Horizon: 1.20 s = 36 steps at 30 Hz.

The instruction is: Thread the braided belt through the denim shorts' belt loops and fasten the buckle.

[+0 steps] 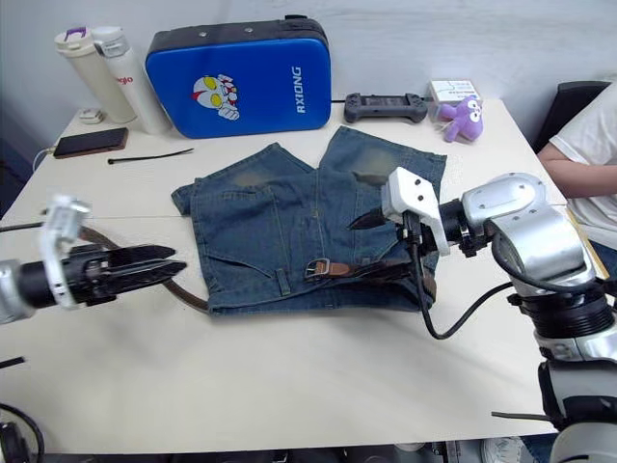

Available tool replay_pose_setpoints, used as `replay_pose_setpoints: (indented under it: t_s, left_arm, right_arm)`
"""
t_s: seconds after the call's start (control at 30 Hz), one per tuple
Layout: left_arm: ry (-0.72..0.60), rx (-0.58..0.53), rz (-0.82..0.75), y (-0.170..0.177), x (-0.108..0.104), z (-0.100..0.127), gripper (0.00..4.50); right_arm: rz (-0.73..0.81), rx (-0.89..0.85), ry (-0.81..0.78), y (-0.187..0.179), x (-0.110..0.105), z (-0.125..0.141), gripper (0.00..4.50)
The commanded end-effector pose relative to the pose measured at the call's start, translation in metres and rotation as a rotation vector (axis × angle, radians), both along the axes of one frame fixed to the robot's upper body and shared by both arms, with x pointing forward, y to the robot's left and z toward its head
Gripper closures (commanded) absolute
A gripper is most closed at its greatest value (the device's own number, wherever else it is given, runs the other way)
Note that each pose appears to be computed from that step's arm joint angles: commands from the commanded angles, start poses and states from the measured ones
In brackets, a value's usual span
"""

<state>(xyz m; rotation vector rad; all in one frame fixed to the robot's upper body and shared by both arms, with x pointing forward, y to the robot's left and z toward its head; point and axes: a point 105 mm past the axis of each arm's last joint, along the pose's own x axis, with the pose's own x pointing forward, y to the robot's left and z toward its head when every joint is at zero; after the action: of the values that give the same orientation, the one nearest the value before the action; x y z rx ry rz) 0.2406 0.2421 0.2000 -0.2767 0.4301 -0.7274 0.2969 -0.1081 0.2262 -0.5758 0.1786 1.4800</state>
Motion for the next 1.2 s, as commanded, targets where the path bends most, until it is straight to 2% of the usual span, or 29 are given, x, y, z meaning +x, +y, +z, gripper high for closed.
replay_pose_setpoints:
  t_s: [0.03,0.13,0.23,0.4,0.47,0.53,0.6,0.7,0.77,0.83,1.07,1.13,1.2]
  left_arm:
    - [0.087,0.071,0.287,0.035,-0.007,-0.018,0.00]
    - [0.139,0.036,0.519,0.056,0.018,-0.031,0.00]
    - [0.151,-0.009,0.746,0.067,0.047,-0.031,0.00]
    - [0.275,-0.028,1.094,0.080,0.073,-0.036,0.00]
    - [0.317,0.023,1.172,0.085,0.076,-0.036,0.00]
    - [0.367,0.017,1.224,0.082,0.081,-0.039,0.00]
    - [0.413,0.005,1.249,0.079,0.083,-0.045,0.00]
    - [0.452,-0.073,1.315,0.077,0.092,-0.058,0.00]
    - [0.472,-0.110,1.315,0.070,0.099,-0.065,0.52]
    - [0.488,-0.125,1.316,0.067,0.103,-0.069,1.26]
    - [0.434,-0.105,1.384,0.075,0.112,-0.060,4.47]
    - [0.307,-0.008,1.389,0.083,0.116,-0.043,4.47]
    - [0.077,0.184,1.300,0.081,0.124,-0.015,4.47]
  right_arm:
    - [0.036,0.032,-0.049,0.014,0.003,0.012,0.07]
    - [0.019,0.013,-0.082,0.017,0.013,0.006,0.07]
    - [0.009,0.020,-0.097,0.020,0.018,0.005,0.07]
    - [-0.029,0.051,-0.131,0.023,0.025,0.008,0.07]
    - [-0.054,0.051,-0.152,0.022,0.028,0.008,0.07]
    - [-0.094,0.044,-0.167,0.018,0.031,0.005,0.07]
    - [-0.118,0.039,-0.178,0.016,0.032,0.004,0.07]
    - [-0.176,0.052,-0.201,0.010,0.034,0.005,0.07]
    - [-0.209,0.051,-0.223,0.006,0.035,0.006,0.00]
    - [-0.230,0.056,-0.232,0.004,0.034,0.008,0.00]
    - [-0.282,0.050,-0.262,-0.003,0.037,0.011,0.00]
    - [-0.285,0.049,-0.264,-0.004,0.038,0.011,0.00]
    - [-0.289,0.051,-0.269,-0.004,0.039,0.012,0.00]
